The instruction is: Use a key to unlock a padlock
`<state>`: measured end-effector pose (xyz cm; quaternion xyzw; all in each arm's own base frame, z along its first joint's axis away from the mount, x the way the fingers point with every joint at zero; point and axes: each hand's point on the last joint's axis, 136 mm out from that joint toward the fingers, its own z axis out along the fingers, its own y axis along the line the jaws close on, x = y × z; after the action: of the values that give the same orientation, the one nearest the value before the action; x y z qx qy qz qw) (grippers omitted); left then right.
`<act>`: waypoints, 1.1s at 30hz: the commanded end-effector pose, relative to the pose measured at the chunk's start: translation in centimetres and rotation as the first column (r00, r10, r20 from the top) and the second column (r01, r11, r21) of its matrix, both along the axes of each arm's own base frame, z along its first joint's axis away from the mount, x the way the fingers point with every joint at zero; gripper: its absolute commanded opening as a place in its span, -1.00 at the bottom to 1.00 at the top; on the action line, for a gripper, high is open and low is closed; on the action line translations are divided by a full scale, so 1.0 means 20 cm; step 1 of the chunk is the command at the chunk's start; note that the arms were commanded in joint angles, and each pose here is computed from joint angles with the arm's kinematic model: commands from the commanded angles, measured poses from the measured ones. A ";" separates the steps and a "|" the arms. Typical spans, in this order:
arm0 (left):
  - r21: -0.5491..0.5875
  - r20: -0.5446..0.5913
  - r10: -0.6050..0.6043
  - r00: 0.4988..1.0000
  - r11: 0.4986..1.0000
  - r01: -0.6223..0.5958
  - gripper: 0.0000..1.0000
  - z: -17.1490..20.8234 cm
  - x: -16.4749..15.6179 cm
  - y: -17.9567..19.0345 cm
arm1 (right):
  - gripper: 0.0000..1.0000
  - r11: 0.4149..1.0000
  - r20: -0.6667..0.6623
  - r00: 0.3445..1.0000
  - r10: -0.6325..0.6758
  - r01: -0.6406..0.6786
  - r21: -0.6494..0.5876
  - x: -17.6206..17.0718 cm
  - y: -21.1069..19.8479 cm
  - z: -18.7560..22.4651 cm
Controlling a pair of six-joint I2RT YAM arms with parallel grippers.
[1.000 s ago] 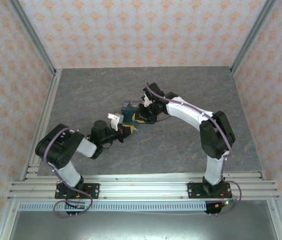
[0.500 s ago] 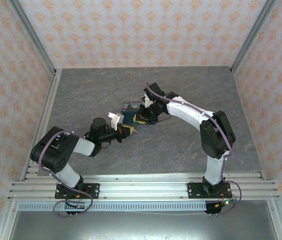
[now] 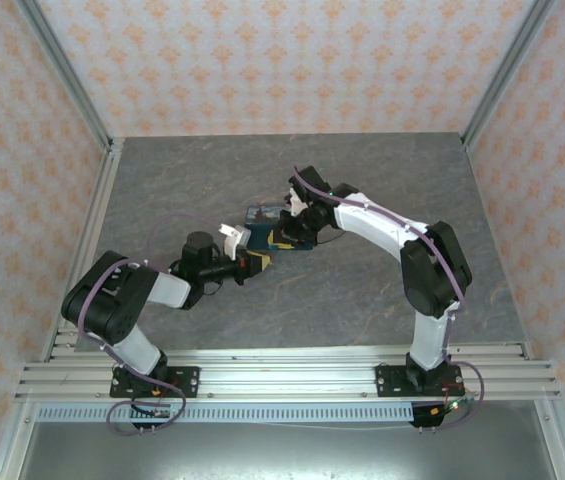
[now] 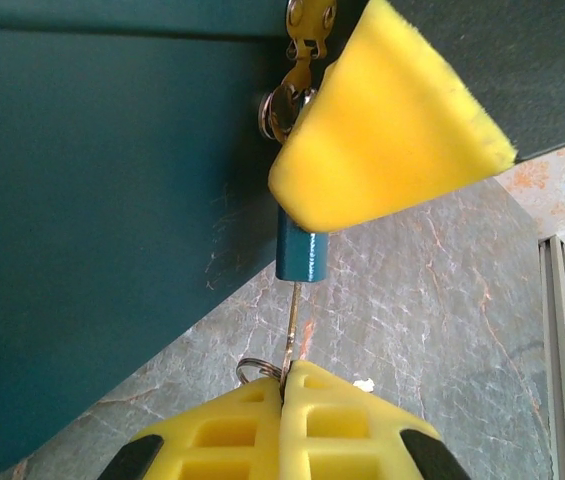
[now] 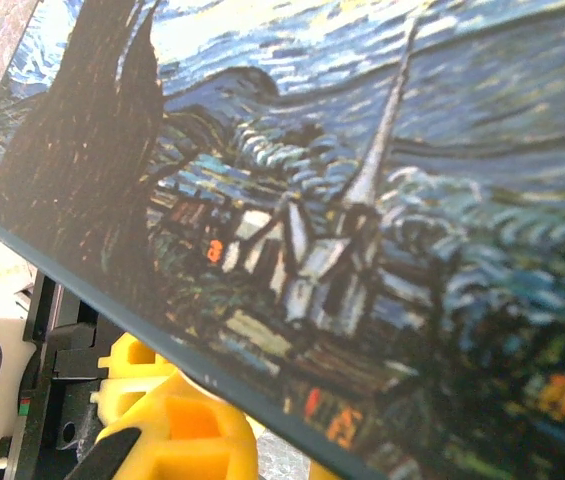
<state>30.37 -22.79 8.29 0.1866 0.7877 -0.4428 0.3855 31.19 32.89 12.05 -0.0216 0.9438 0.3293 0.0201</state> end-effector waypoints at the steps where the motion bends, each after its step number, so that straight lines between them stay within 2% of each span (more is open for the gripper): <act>1: -0.004 0.051 -0.018 0.999 1.000 0.018 -1.00 0.05 0.05 -0.01 | -1.00 1.000 -0.005 1.000 0.023 -0.023 -0.006 -0.03 -0.01 0.02; 17: -0.006 0.032 -0.036 0.999 0.999 0.036 -1.00 0.03 0.06 -0.02 | -1.00 0.999 0.005 0.999 0.032 -0.032 0.007 -0.02 0.00 0.04; 33: -0.053 -0.005 -0.063 0.998 0.997 0.063 -1.00 0.12 0.07 0.01 | -1.00 0.998 -0.002 0.999 0.047 -0.047 -0.032 -0.04 -0.03 -0.02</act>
<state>30.51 -22.47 8.22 0.1902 0.7906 -0.4699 0.3435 31.11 32.77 11.95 -0.0392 0.9443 0.3257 0.0249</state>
